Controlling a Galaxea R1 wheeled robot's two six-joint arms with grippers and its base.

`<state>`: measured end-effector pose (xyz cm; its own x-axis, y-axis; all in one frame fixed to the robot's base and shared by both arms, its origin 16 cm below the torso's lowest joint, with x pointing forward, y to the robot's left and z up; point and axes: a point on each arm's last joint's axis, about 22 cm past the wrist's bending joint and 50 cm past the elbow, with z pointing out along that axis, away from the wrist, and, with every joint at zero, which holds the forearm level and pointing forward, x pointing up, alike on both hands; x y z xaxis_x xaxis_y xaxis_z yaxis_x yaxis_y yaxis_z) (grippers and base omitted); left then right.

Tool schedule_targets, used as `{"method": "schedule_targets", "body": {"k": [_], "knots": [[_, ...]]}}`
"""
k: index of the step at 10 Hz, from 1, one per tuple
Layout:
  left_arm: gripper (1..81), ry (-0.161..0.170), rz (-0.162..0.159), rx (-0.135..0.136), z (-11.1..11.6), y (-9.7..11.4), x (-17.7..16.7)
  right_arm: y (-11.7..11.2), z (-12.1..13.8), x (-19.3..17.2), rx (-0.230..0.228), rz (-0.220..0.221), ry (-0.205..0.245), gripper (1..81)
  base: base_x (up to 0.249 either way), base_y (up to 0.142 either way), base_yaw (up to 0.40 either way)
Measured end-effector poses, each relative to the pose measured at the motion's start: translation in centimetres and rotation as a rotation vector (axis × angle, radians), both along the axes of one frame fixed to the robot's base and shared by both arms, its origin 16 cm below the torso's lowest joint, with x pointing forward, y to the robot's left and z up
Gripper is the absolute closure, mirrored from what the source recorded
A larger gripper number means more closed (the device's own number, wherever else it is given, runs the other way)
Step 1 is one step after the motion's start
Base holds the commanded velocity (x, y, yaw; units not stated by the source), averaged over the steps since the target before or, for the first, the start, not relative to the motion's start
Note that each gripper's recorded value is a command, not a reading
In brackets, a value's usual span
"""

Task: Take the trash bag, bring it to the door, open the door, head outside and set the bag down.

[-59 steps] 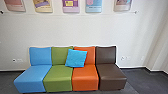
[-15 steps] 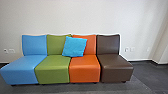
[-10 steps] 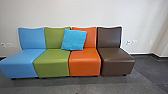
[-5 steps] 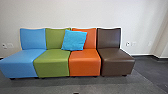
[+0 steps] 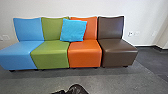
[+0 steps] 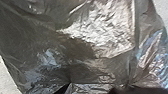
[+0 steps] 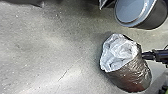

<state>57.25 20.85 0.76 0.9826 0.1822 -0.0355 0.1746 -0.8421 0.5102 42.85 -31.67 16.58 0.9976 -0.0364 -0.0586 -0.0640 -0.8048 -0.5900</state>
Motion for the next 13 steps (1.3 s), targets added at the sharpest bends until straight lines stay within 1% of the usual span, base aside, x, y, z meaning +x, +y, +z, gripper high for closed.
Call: {"method": "schedule_targets", "body": {"k": [1,2,3,5,6,7,9,10,11,13], "knots": [[1.0,0.000,-0.009,-0.005,0.2,-0.4,0.6,0.5,-0.3,0.2,0.009,-0.001,-0.001,1.0,0.000,0.000,0.000],[1.0,-0.024,-0.011,-0.006,0.7,-0.6,2.1,0.1,-0.7,0.2,0.003,-0.004,0.002,1.0,0.000,0.000,0.000],[1.0,-0.037,-0.015,-0.008,1.2,-1.1,3.0,0.0,-0.9,-0.2,0.000,-0.002,0.010,1.0,0.000,0.000,0.000],[1.0,-0.040,-0.020,-0.014,1.3,-2.5,3.3,0.2,-0.9,0.0,0.003,-0.002,0.007,1.0,0.000,0.000,0.000],[1.0,-0.038,-0.016,-0.010,1.0,-2.7,3.3,0.4,-0.9,0.1,0.008,-0.001,0.006,1.0,0.000,0.000,0.000],[1.0,-0.032,-0.003,0.004,0.4,-2.4,3.0,0.6,-1.1,-0.1,0.010,0.001,0.010,1.0,0.000,0.000,0.000],[1.0,-0.017,0.029,0.029,-1.6,-2.1,1.4,0.9,-1.5,-0.2,0.013,0.002,0.016,1.0,0.000,0.000,0.000],[1.0,-0.028,0.040,0.034,-2.6,-2.6,0.7,1.2,-1.8,-0.8,0.016,0.005,0.028,1.0,0.000,0.000,0.000],[1.0,-0.044,0.045,0.031,-3.2,-3.5,0.2,1.2,-2.1,-1.4,0.016,0.005,0.039,1.0,0.000,0.000,0.000],[1.0,-0.074,0.072,0.032,-4.1,-4.2,-0.1,1.5,-2.6,-2.1,0.018,0.009,0.055,1.0,0.000,0.000,0.000]]}}
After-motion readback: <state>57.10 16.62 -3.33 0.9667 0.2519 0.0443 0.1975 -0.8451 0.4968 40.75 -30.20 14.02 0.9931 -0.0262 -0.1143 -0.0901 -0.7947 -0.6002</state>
